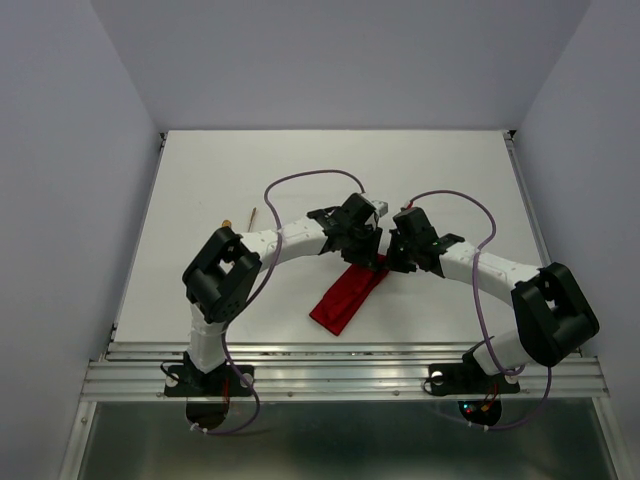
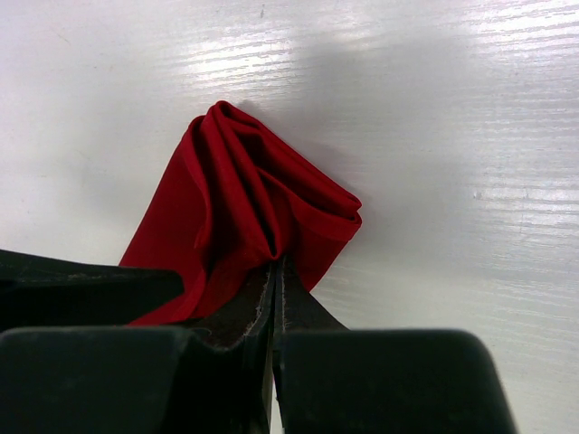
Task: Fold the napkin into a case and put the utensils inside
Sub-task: Stuff the top corner of the smaller-rectangle-folded napkin into the folded napkin.
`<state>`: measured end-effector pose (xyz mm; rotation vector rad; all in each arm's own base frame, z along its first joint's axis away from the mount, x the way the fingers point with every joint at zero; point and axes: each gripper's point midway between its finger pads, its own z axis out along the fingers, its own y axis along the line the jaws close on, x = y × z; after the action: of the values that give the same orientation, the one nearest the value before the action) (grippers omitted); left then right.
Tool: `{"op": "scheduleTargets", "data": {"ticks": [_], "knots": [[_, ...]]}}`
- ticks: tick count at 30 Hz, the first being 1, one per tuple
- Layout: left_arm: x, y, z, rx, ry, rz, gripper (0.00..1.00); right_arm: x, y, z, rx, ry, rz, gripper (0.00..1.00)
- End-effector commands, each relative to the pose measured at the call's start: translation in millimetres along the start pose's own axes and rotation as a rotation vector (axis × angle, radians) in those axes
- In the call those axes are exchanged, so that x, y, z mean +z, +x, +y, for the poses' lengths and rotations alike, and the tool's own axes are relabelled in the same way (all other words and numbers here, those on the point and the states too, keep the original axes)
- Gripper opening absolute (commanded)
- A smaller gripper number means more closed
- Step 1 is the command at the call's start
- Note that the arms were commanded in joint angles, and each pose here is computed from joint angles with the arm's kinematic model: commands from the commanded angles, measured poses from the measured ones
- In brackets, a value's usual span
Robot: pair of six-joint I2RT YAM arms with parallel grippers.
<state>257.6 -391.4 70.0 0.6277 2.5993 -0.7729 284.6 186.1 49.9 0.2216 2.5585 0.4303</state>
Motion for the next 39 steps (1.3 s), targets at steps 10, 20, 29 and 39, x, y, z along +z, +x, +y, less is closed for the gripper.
{"op": "scheduleTargets", "data": {"ticks": [10,20,29,39], "knots": [[-38,-38,-9,-0.040,0.102,-0.151,0.26,-6,-19,12,0.003,-0.048,-0.063,0.01],[-11,-43,8,-0.112,0.080,-0.139,0.00,-7,-21,13,0.002,-0.049,-0.067,0.01],[9,-43,-7,-0.098,0.158,-0.102,0.00,-5,-24,16,0.000,-0.052,-0.066,0.01],[16,-35,-24,-0.108,0.237,-0.078,0.00,-3,-23,15,-0.003,-0.046,-0.059,0.01]]}}
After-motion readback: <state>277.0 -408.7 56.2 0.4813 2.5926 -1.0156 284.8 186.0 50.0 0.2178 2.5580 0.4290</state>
